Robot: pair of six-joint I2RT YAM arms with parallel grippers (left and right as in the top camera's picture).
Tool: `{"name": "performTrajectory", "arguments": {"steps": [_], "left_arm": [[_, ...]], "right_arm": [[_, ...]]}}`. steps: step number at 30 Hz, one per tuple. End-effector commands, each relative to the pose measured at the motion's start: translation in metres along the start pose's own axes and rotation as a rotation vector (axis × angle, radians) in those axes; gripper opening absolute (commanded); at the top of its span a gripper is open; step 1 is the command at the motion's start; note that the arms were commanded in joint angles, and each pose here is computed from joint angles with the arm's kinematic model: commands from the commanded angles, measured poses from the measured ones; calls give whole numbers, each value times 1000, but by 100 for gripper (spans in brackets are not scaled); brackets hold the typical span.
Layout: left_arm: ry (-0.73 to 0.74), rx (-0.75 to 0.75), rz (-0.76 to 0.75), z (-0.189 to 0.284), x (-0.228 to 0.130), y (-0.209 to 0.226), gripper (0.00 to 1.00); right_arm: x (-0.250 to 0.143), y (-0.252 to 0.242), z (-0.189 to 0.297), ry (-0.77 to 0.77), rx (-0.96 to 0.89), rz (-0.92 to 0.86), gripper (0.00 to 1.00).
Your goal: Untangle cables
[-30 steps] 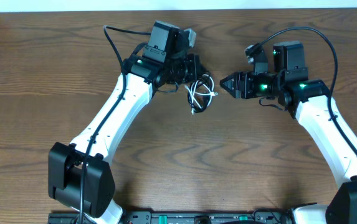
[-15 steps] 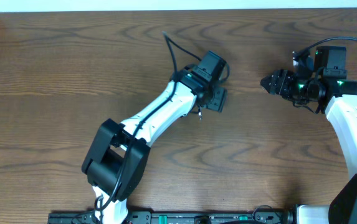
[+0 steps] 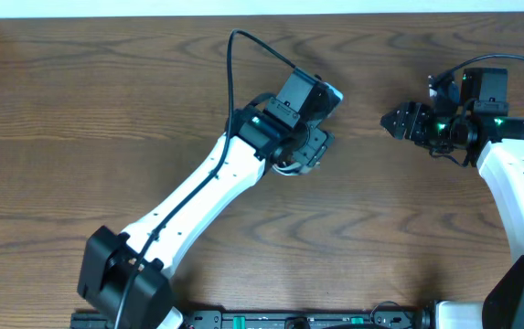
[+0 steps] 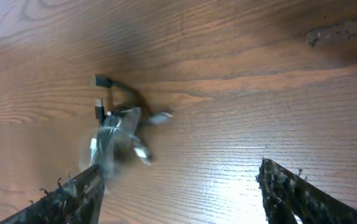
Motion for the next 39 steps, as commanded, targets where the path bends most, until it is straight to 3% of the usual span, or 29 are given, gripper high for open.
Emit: {"name": "performTrajectory", "arguments": {"steps": [1, 11, 15, 22, 25, 26, 29, 31, 34, 39], "left_arm": [[59, 10, 7, -8, -10, 4, 72], [174, -12, 251, -45, -28, 2, 65], [191, 3, 465, -77, -31, 2, 64], [177, -176, 651, -103, -19, -20, 62], [219, -169, 668, -115, -29, -21, 53], [250, -161, 671, -120, -36, -21, 40], [254, -148, 670, -121, -37, -20, 26], [241, -126, 667, -122, -36, -17, 8], [236, -106, 653, -122, -36, -15, 8], [53, -73, 538, -77, 9, -1, 8]], "right_arm": [[4, 2, 2, -8, 0, 26, 76], [2, 1, 2, 5, -4, 37, 76], [0, 0, 2, 11, -5, 34, 76], [-1, 0, 2, 17, -7, 30, 76], [-1, 0, 2, 18, -7, 30, 76], [-1, 0, 2, 18, -7, 30, 76], [-1, 0, 2, 19, -6, 31, 77], [-1, 1, 2, 19, -5, 32, 77], [-1, 1, 2, 20, -5, 32, 77], [-3, 12, -2, 25, 21, 55, 79]]}}
Point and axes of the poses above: each gripper's point midway between its finger pads, its own z axis back along the fingers, its own y axis along the line the jaws close on, x = y × z, the point moved 5 cm from there along z, back along the fingers
